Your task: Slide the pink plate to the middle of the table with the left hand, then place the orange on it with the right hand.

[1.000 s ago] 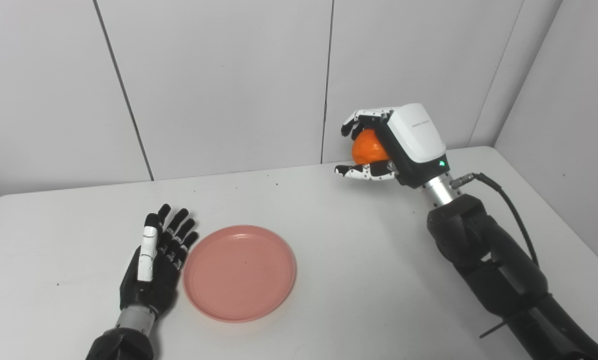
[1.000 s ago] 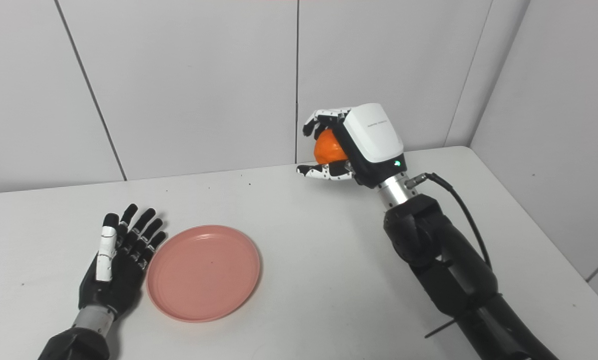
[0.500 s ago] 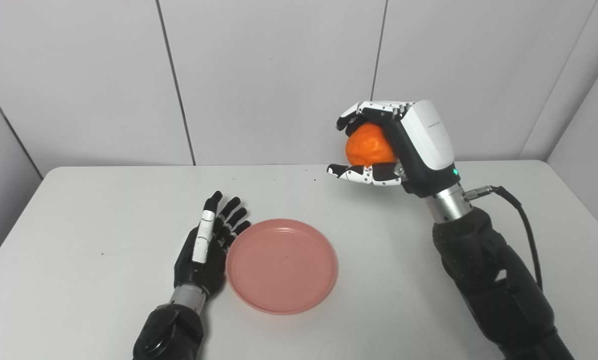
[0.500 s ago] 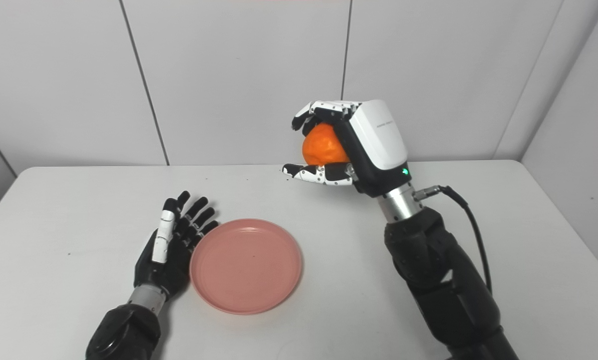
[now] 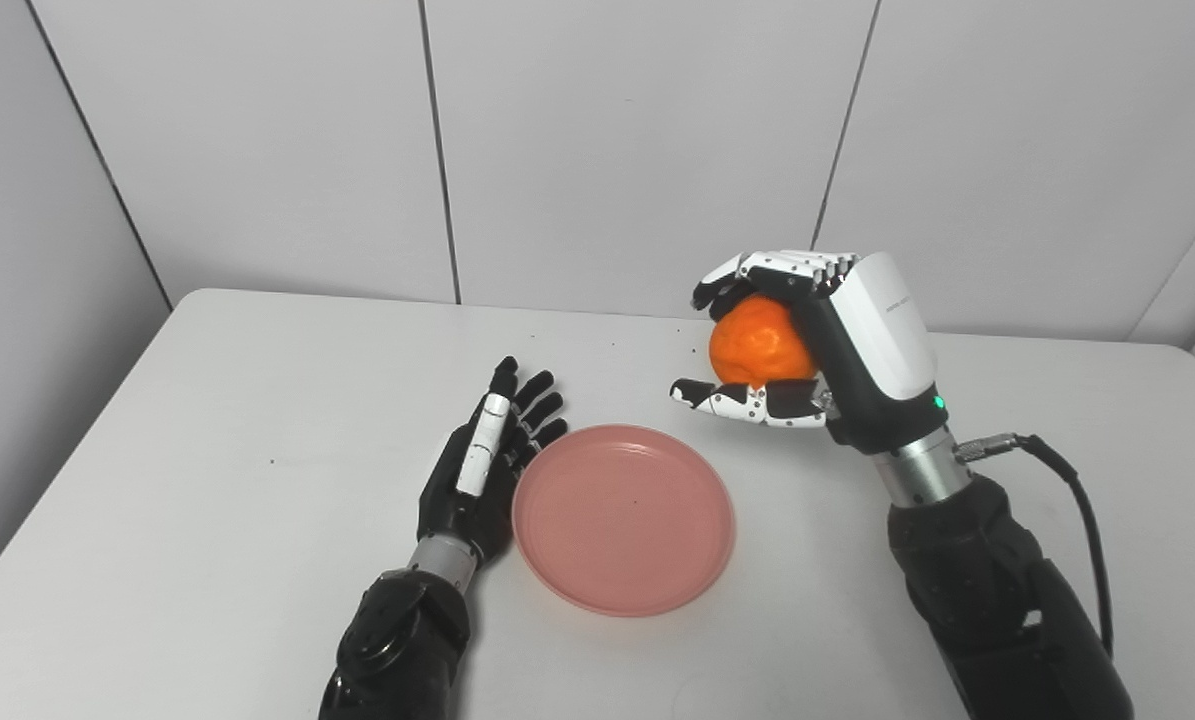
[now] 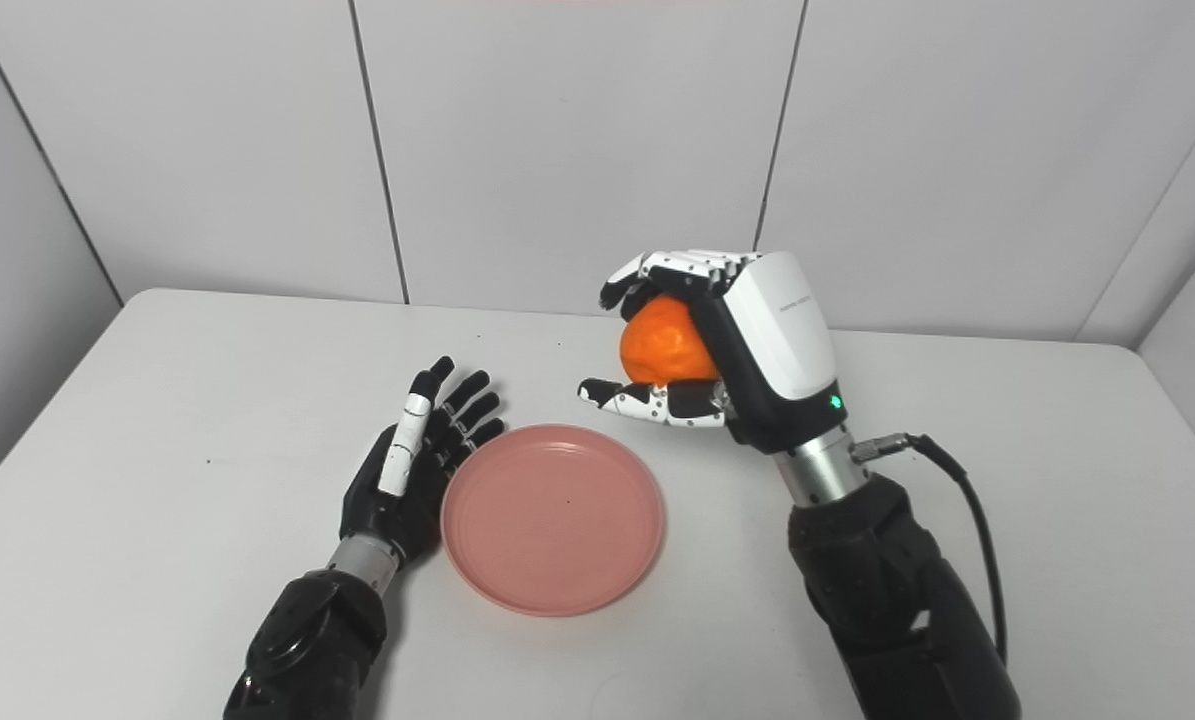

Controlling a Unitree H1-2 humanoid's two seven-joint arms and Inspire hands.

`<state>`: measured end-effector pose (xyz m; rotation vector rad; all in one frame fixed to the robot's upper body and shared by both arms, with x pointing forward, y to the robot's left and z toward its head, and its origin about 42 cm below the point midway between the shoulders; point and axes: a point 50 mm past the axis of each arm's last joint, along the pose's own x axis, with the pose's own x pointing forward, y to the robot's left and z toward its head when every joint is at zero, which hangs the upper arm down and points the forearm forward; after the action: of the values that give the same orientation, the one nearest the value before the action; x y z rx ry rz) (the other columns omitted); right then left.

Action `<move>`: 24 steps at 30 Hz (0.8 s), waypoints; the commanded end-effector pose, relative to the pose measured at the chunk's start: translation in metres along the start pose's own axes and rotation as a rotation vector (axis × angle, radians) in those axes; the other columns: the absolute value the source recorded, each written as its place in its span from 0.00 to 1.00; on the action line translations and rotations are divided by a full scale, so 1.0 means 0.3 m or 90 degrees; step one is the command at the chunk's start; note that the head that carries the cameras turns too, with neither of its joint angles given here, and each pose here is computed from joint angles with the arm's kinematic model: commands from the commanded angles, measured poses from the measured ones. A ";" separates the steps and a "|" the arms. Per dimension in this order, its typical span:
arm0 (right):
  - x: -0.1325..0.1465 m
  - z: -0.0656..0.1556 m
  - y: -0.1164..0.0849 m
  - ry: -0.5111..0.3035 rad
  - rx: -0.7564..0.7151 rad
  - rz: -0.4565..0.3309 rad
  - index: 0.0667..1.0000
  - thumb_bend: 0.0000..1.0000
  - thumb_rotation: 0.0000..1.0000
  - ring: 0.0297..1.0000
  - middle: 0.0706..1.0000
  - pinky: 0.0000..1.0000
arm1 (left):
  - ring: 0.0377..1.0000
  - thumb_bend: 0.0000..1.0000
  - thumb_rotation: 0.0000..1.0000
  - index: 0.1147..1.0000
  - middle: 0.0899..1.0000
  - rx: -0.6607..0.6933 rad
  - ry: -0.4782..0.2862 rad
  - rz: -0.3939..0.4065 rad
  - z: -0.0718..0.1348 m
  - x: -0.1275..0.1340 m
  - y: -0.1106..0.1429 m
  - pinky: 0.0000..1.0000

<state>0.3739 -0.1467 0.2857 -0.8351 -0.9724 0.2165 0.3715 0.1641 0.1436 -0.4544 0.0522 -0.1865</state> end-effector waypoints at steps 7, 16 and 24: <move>0.041 0.074 0.021 -0.050 0.012 -0.010 0.46 0.50 0.17 0.23 0.35 0.20 | 0.90 0.79 0.67 1.00 0.88 0.005 0.007 0.007 -0.013 0.001 -0.002 0.89; 0.023 0.088 0.101 -0.029 0.066 0.036 0.45 0.51 0.16 0.23 0.36 0.19 | 0.89 0.81 0.68 1.00 0.89 0.004 0.014 0.006 -0.009 -0.004 0.000 0.88; -0.008 0.073 0.149 -0.018 0.065 0.073 0.45 0.50 0.16 0.24 0.36 0.19 | 0.91 0.80 0.69 1.00 0.89 0.004 0.011 -0.003 -0.006 -0.005 0.003 0.90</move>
<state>0.3642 -0.1096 0.2454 -0.8177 -0.8545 0.3762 0.3712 0.1650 0.1438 -0.4528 0.0512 -0.1900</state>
